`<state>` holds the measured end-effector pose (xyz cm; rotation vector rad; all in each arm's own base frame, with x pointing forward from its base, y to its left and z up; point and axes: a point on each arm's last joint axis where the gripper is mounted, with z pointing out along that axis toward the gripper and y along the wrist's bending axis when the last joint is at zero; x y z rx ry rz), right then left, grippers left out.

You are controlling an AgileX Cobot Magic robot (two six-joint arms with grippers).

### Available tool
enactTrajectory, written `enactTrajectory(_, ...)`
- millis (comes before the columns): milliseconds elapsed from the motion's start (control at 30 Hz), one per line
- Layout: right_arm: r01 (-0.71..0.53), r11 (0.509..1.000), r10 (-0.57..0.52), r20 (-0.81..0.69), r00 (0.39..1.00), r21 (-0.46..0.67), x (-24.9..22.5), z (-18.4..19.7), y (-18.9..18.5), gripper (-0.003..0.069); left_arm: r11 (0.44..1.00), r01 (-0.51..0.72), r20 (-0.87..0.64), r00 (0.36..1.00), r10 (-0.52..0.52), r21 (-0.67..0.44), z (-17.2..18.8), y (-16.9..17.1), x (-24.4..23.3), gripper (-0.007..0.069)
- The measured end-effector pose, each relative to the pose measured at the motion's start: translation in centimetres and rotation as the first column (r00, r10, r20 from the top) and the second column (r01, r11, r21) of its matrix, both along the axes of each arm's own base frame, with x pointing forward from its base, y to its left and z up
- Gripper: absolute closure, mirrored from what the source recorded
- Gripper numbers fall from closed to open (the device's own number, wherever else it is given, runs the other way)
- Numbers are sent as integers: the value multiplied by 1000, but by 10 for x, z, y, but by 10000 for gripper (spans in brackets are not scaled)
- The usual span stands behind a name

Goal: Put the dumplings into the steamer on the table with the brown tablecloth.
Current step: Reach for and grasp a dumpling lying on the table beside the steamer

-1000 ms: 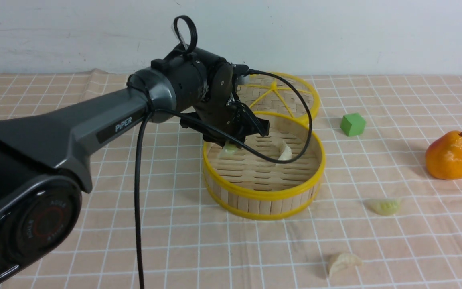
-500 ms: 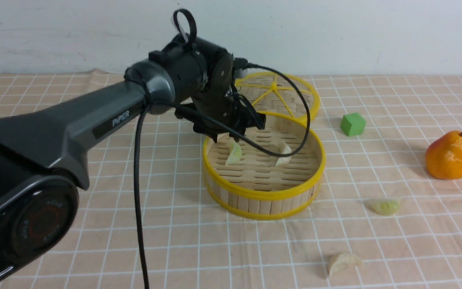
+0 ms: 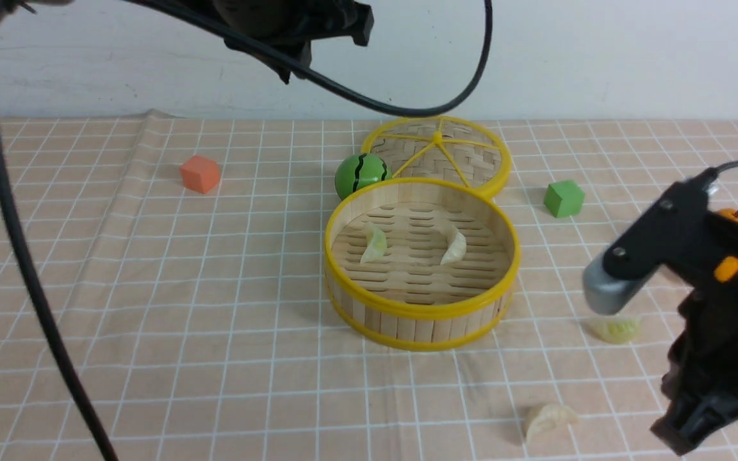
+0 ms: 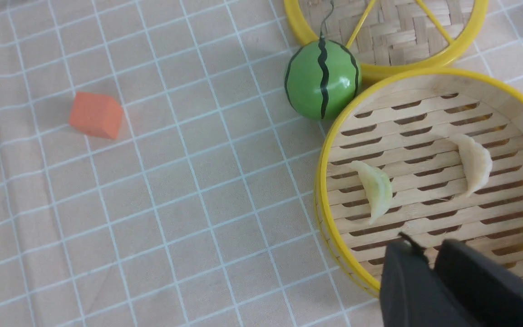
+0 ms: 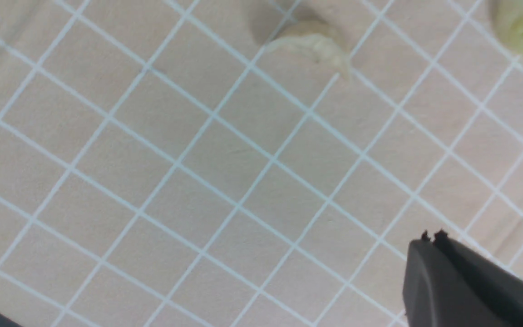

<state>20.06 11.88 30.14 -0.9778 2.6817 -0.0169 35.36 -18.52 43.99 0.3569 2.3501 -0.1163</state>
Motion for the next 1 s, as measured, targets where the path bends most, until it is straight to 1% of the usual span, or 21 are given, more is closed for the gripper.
enactTrajectory(67,-20,1000,20,-61,998,2,8,-14,8,679,1000,0,26,1000,0,-14,13,7,-12,603)
enactTrajectory(167,-16,999,22,-122,992,43,22,-27,12,679,999,3,59,998,-1,-37,30,16,-28,623)
enactTrajectory(233,-14,998,21,-137,990,58,27,-30,11,679,999,6,63,998,-3,-47,35,19,-36,624)
enactTrajectory(333,-21,993,42,-177,983,117,46,-39,5,679,996,11,42,999,-8,-85,42,33,-65,625)
enactTrajectory(467,-75,987,99,-179,979,140,57,-46,7,678,994,41,-21,999,-43,-104,33,43,-94,625)
enactTrajectory(500,-127,983,149,-175,973,134,58,-49,8,675,993,57,-49,997,-62,-101,26,48,-107,624)
enactTrajectory(533,-136,982,158,-174,972,132,59,-50,9,674,993,60,-50,997,-65,-102,26,48,-107,624)
enactTrajectory(567,-208,971,225,-164,960,115,60,-54,13,664,992,79,-87,992,-88,-95,15,56,-124,624)
enactTrajectory(667,-307,948,315,-121,941,82,65,-62,20,625,990,110,-136,983,-122,-94,-4,68,-153,622)
enactTrajectory(733,-367,929,370,-73,926,56,71,-68,25,566,987,117,-137,982,-131,-105,-16,78,-173,621)
enactTrajectory(767,-372,927,375,-66,925,55,71,-68,26,558,988,117,-139,982,-131,-105,-18,80,-175,621)
enactTrajectory(800,-416,909,417,-31,909,26,77,-73,28,487,986,120,-130,982,-135,-112,-27,88,-190,621)
enactTrajectory(833,-445,896,445,-15,896,5,81,-77,29,437,986,120,-133,982,-135,-111,-35,92,-198,621)
enactTrajectory(867,-445,895,445,-18,895,3,82,-78,29,427,986,122,-124,983,-136,-115,-34,93,-200,621)
enactTrajectory(900,-488,872,488,-11,873,-30,88,-86,30,325,986,123,-122,983,-136,-115,-45,103,-216,621)
enactTrajectory(933,-493,870,493,-11,870,-34,88,-86,30,315,986,123,-122,983,-136,-115,-46,103,-217,621)
enactTrajectory(967,-508,860,508,-21,861,-45,90,-91,30,278,986,122,-123,983,-136,-115,-50,107,-223,621)
enactTrajectory(1000,-538,841,536,-43,843,-65,92,-99,30,215,986,123,-122,983,-136,-115,-57,112,-233,621)
